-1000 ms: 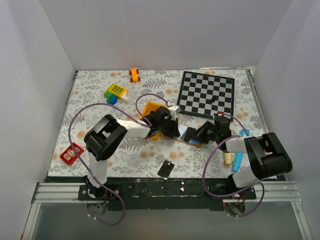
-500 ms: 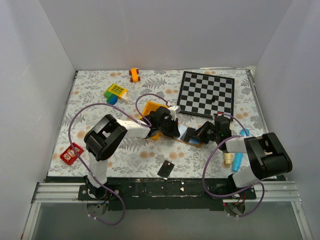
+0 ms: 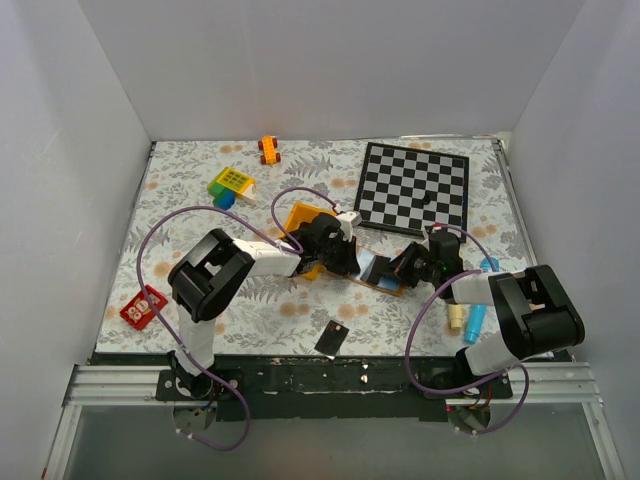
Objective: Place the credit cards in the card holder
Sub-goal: Insert the credit card into the card slot.
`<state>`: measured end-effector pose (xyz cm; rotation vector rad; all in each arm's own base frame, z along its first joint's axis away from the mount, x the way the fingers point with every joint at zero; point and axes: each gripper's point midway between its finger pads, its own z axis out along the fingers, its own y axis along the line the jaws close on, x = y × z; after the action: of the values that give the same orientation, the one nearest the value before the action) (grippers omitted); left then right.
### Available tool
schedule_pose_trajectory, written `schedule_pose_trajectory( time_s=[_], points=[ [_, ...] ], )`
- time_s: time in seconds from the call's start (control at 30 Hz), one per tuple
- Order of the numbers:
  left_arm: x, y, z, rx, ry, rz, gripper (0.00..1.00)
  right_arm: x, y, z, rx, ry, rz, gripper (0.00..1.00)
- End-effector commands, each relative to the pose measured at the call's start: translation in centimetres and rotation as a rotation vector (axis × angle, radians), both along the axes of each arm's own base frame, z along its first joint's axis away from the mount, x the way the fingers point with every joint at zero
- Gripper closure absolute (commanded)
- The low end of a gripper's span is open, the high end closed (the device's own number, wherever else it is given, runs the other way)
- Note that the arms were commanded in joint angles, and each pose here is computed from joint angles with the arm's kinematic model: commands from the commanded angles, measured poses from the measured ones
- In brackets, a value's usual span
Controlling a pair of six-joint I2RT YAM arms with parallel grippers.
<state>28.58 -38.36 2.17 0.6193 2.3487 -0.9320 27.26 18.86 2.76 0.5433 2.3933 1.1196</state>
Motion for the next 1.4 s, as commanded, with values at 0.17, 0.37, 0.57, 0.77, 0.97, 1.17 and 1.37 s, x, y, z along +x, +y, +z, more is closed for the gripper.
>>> schedule_pose_trajectory(
  time_s=[0.17,0.37,0.57,0.77,0.97,1.17,1.37],
  points=[
    [-2.8,2.3,-3.3,0.142,0.094,-0.020,1.00,-3.4,0.1,-3.5,-0.029,0.158,0.079,0.99],
    [-2.7,2.3,-3.2,0.141,0.088,-0.018,1.00,-3.1,0.4,-4.1,-0.006,0.165,0.072,0.99],
    [-2.4,2.3,-2.9,0.140,0.077,-0.013,1.00,-3.1,0.1,-4.3,-0.026,0.160,0.067,0.99],
    [-1.7,2.8,-1.0,0.153,0.030,0.023,1.00,-3.1,-0.1,-4.3,-0.043,0.154,0.067,0.99],
    [-0.1,3.3,0.6,0.146,-0.013,0.067,1.00,-3.2,-0.3,-4.4,-0.056,0.153,0.067,0.99],
    [1.9,5.0,0.5,0.157,-0.013,0.134,1.00,-3.4,-0.4,-4.6,-0.067,0.154,0.072,0.99],
    [3.2,6.1,0.2,0.175,-0.024,0.173,1.00,-3.6,-0.6,-4.6,-0.080,0.157,0.080,0.99]
  ],
)
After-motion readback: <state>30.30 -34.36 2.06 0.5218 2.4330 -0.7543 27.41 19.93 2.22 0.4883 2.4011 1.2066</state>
